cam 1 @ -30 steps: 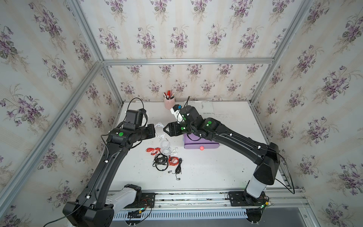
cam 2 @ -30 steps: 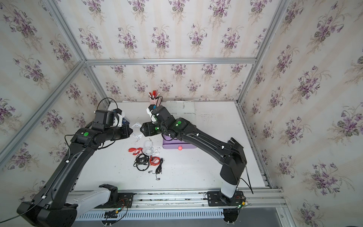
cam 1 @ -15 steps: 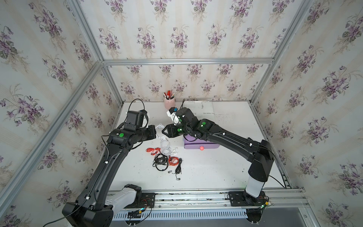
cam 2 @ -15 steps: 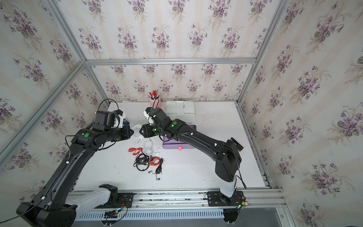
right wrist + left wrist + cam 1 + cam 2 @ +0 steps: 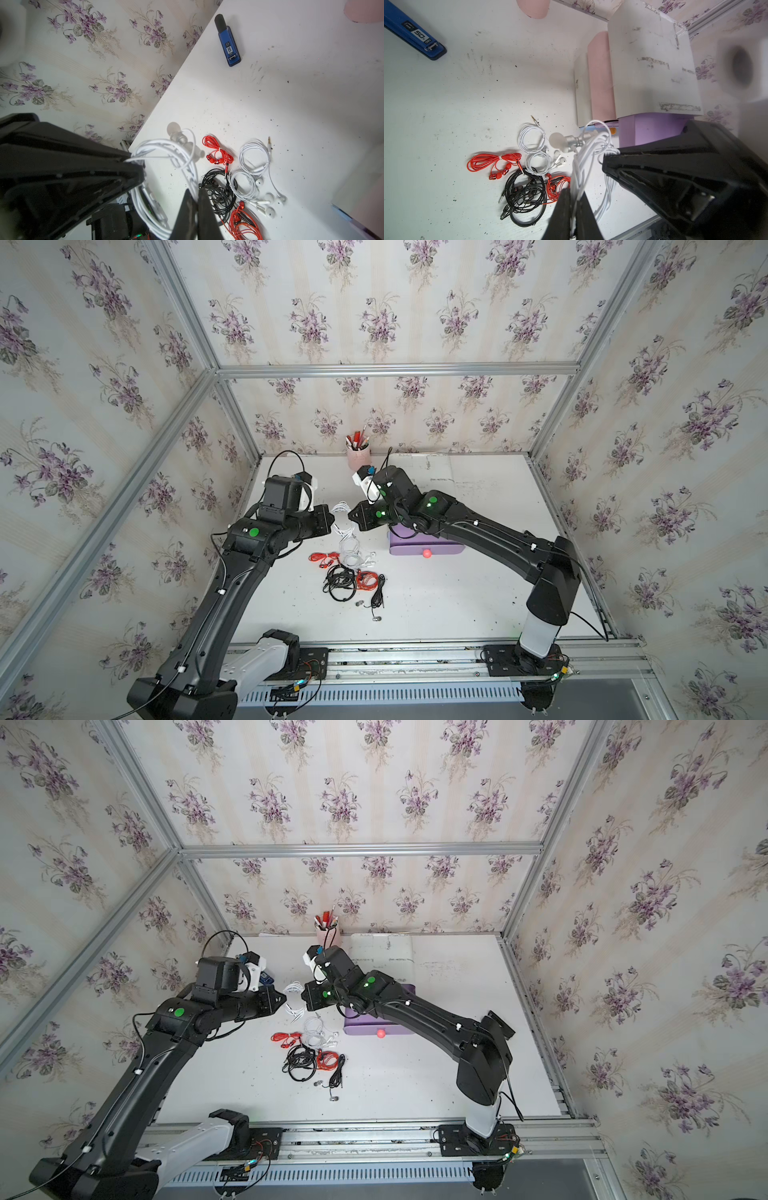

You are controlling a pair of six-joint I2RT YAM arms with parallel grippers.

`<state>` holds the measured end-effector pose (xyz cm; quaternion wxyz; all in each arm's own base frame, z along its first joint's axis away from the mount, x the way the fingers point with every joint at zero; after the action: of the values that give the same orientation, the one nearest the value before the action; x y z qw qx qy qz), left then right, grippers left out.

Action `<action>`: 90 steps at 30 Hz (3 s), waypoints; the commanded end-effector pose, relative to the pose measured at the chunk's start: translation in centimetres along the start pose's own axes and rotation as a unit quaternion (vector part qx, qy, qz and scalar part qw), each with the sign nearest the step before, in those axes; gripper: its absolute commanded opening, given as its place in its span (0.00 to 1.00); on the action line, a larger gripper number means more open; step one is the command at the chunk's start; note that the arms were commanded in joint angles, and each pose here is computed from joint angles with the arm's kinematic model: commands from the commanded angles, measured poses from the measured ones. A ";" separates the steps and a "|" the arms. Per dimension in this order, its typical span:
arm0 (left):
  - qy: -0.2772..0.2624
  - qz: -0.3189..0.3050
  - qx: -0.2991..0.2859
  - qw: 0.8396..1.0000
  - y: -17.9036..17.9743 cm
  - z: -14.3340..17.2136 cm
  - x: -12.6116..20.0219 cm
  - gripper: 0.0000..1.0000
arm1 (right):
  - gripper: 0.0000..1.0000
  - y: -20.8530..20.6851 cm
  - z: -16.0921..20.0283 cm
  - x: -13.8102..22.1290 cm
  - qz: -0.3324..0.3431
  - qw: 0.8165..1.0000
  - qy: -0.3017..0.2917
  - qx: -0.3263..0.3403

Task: Place the wired earphones into the drawer by color
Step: Pick up the wired earphones from the center of the board, then place the wired earphones in the drawer.

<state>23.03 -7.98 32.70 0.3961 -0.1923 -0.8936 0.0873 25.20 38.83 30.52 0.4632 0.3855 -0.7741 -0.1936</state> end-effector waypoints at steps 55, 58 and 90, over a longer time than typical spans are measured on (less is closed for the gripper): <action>0.010 0.027 -0.005 1.000 0.8 1.5 -3.8 0.95 | 0.09 -17.8 3.4 16.2 0.193 0.968 -0.076 -0.139; 0.012 0.026 -0.006 1.000 0.9 1.6 -3.9 0.95 | 0.21 -17.8 3.4 16.2 0.192 0.968 -0.076 -0.140; 0.285 -0.106 -0.133 0.943 6.8 1.6 -17.8 0.77 | 0.51 -13.5 0.0 20.1 0.174 0.973 -0.119 -0.094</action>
<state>34.75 -9.27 18.82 0.5846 -0.1475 -0.7937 -0.0813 25.42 14.64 32.93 0.4259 0.1674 -0.8598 -0.2267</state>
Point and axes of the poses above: each gripper's point midway between its finger pads, its own x axis back along the fingers, its own y axis along the line the jaws close on, z = x × y, the point moved 8 cm from there along x, back along the fingers, and after that the axes turned 14 degrees about -x, right-handed, at the moved point
